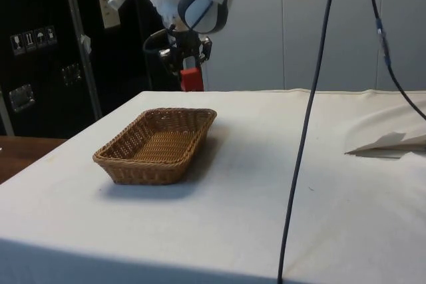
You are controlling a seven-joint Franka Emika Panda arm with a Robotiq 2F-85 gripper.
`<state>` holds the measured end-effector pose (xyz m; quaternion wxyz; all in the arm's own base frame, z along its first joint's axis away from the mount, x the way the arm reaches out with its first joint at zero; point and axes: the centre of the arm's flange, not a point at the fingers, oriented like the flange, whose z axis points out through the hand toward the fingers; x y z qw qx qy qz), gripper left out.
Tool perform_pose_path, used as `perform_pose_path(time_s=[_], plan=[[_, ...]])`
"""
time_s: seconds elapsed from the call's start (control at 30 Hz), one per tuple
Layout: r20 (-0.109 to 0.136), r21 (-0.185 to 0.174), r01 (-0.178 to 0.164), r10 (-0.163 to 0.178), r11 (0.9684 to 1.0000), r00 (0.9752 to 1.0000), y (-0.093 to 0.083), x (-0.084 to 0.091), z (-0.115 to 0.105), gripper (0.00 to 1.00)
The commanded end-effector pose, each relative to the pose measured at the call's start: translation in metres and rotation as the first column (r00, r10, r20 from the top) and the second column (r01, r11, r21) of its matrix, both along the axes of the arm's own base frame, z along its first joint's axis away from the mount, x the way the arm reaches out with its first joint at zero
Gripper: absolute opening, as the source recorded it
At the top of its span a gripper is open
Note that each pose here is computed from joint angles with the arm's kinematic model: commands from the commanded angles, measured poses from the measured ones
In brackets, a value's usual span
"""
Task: Pick up the cube and place it into the basket.
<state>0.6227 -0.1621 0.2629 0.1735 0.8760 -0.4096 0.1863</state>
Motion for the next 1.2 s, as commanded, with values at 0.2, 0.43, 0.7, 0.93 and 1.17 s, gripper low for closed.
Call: perform_pose_path(time_s=[0.2, 0.43, 0.7, 0.93, 1.17], plan=[[-0.003, -0.009, -0.004, 0.004, 1.0, 1.0, 0.004, -0.001, 0.019, 0.04], [0.006, 0.001, -0.005, 0.005, 1.0, 1.0, 0.021, 0.002, 0.022, 0.04], [0.016, 0.006, -0.002, 0.002, 1.0, 0.9999, 0.042, 0.005, 0.025, 0.04], [0.023, 0.012, -0.001, 0.001, 0.9999, 0.9997, 0.06, 0.007, 0.027, 0.04], [0.025, 0.015, 0.0, -0.001, 0.9999, 0.9997, 0.077, 0.007, 0.03, 0.04]])
